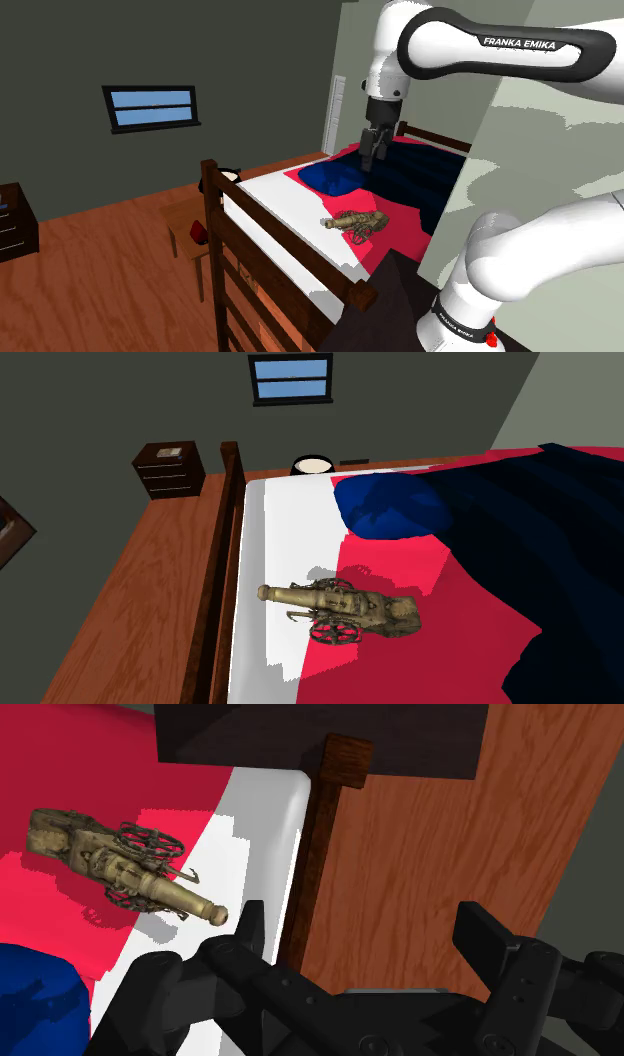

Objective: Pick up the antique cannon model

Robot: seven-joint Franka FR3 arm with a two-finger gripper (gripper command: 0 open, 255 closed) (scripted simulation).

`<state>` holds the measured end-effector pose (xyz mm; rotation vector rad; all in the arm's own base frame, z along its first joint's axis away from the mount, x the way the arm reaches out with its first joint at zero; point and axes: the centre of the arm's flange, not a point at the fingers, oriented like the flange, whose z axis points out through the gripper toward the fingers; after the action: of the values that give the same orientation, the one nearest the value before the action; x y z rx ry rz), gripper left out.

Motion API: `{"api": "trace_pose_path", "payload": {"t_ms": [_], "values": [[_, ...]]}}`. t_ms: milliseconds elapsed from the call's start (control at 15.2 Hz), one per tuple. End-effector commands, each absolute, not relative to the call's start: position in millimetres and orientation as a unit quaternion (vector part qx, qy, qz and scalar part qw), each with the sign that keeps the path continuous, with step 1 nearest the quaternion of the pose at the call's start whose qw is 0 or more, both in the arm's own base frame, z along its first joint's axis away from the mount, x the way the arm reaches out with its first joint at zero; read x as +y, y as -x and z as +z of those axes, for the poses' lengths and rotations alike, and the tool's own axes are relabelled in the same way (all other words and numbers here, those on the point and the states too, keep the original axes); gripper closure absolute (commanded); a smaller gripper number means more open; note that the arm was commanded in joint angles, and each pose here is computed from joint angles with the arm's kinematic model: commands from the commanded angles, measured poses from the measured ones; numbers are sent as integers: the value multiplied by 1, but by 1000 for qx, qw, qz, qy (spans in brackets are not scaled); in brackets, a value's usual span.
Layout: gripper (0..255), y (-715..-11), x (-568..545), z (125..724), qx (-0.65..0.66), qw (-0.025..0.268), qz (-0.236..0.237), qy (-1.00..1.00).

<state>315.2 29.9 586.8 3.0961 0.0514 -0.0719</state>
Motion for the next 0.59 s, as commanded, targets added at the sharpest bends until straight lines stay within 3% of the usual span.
{"api": "trace_pose_path", "payload": {"t_ms": [0,528], "values": [[0,-315,30,587,17,22,-23,-999],[0,-322,-39,506,145,12,-9,-989]]}}
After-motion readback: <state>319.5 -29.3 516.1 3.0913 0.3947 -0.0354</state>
